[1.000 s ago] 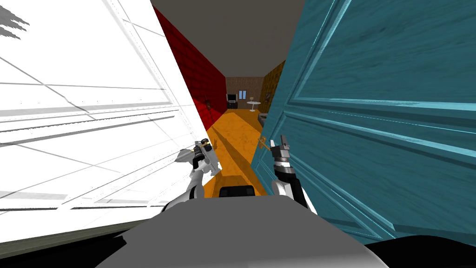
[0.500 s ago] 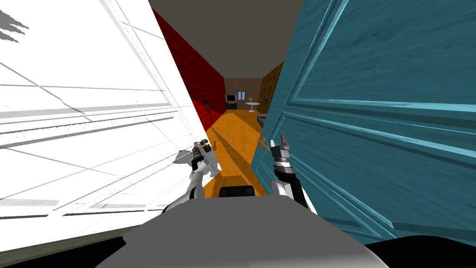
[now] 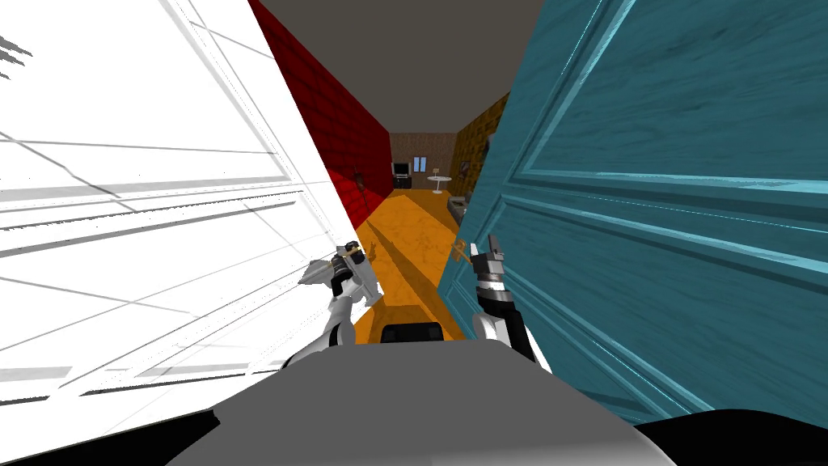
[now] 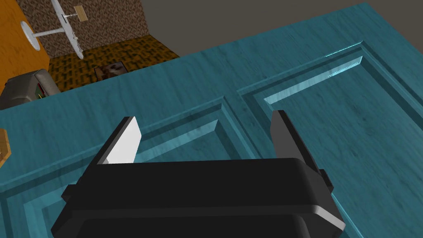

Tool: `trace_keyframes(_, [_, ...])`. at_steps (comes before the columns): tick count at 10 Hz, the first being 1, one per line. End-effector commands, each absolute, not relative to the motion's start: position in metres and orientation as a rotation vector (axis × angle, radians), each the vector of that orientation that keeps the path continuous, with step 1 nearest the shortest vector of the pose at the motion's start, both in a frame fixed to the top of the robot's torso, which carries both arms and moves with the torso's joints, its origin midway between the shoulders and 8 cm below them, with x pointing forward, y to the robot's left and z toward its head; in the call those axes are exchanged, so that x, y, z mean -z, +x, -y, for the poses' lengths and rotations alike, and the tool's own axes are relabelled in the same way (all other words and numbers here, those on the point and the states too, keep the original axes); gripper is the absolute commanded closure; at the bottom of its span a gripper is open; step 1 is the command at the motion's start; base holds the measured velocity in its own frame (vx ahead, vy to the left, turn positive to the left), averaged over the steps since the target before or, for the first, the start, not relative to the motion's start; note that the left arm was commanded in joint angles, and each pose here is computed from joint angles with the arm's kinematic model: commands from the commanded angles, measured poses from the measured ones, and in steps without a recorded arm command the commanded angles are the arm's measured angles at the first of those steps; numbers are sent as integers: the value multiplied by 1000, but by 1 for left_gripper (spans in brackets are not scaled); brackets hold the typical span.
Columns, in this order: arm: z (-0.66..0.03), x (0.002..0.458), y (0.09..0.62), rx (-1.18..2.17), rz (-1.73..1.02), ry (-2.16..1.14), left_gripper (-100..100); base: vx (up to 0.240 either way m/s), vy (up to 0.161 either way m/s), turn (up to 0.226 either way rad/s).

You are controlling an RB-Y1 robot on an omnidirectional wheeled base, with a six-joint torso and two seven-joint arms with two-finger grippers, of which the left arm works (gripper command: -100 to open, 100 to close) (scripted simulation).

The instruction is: Push the door open

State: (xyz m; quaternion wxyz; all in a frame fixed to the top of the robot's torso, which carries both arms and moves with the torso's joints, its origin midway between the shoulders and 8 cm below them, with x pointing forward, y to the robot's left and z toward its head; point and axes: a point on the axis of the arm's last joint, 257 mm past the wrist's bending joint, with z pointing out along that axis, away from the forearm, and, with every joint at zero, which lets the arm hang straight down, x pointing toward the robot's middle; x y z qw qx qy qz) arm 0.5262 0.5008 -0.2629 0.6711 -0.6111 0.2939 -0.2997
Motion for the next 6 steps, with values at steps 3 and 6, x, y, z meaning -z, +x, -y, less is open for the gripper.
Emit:
trace_keyframes(3, [-526, 252, 512, 625, -605, -1367, 100, 54, 29, -33])
trace_keyframes(6, [-538, 255, 500, 580, -559, -1388, 100, 68, 39, -58])
